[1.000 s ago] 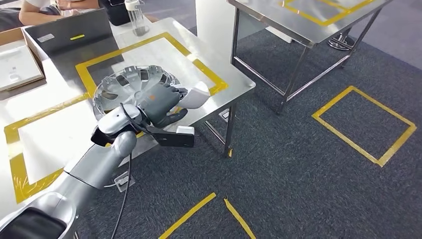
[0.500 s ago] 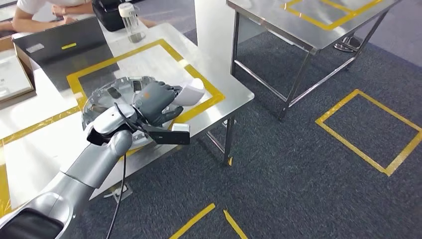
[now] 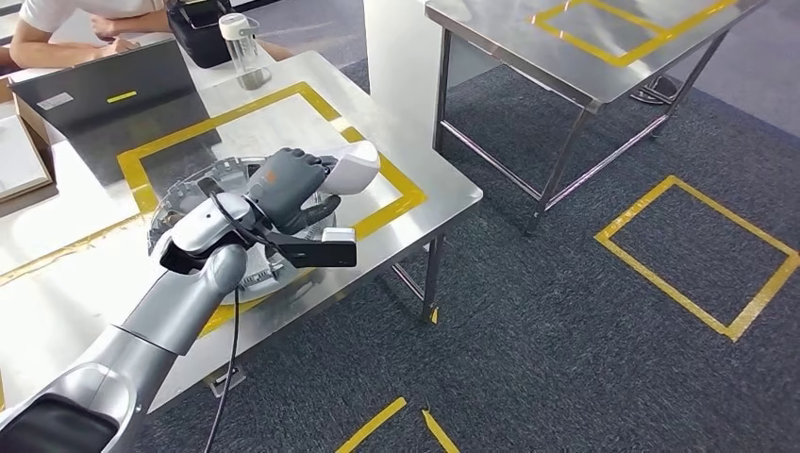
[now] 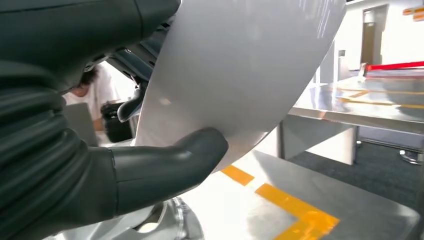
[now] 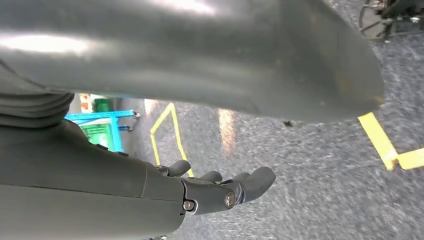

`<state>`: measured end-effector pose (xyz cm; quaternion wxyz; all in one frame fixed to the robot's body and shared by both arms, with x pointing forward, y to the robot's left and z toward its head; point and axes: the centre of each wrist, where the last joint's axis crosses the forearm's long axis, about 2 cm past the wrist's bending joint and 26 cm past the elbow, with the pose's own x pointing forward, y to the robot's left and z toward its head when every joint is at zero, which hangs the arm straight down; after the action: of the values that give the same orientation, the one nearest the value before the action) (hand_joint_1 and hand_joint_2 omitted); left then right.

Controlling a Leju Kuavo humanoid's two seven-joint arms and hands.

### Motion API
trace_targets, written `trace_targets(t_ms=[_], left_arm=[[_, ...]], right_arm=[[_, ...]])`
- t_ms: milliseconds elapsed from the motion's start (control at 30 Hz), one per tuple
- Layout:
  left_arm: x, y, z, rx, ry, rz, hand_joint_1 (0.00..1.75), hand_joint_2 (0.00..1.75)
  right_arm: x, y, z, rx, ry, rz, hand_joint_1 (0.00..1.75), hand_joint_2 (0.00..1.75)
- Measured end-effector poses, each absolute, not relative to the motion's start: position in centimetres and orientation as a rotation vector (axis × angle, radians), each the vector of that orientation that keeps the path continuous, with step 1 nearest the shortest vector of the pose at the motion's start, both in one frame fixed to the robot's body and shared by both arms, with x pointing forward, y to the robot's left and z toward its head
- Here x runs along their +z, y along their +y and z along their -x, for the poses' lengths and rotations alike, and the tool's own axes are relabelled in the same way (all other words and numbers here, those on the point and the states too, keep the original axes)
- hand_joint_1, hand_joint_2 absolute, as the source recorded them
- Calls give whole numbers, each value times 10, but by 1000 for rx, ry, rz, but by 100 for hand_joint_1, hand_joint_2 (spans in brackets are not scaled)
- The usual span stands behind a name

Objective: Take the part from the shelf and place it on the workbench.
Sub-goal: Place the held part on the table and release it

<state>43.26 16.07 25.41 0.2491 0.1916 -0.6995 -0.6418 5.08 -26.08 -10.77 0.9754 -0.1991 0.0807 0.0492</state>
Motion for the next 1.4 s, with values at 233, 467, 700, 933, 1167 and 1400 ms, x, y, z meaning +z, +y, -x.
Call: trace_targets(t_ms=[233, 467, 700, 933, 1167, 1400], left_arm=[[257, 160, -434, -1709, -1861, -692, 162, 175], [260, 194, -440, -1647, -1801, -847, 162, 175], [224, 289, -428, -1542, -1639, -995, 162, 175], [218, 390, -397, -1395, -1492, -1177, 162, 175], [227, 462, -366, -1291, -1419, -1268, 162, 175], [230, 506, -341, -1207, -1405, -1295, 162, 175]], right_arm=[[-108, -262, -50, 89, 165, 405, 0, 0], [-108, -263, -49, 45, 170, 430, 0, 0], [-108, -263, -44, 20, 184, 427, 0, 0], [-109, -261, -38, 20, 195, 420, 0, 0], [-109, -261, -39, 38, 189, 424, 0, 0], [-109, -261, -40, 41, 186, 426, 0, 0]])
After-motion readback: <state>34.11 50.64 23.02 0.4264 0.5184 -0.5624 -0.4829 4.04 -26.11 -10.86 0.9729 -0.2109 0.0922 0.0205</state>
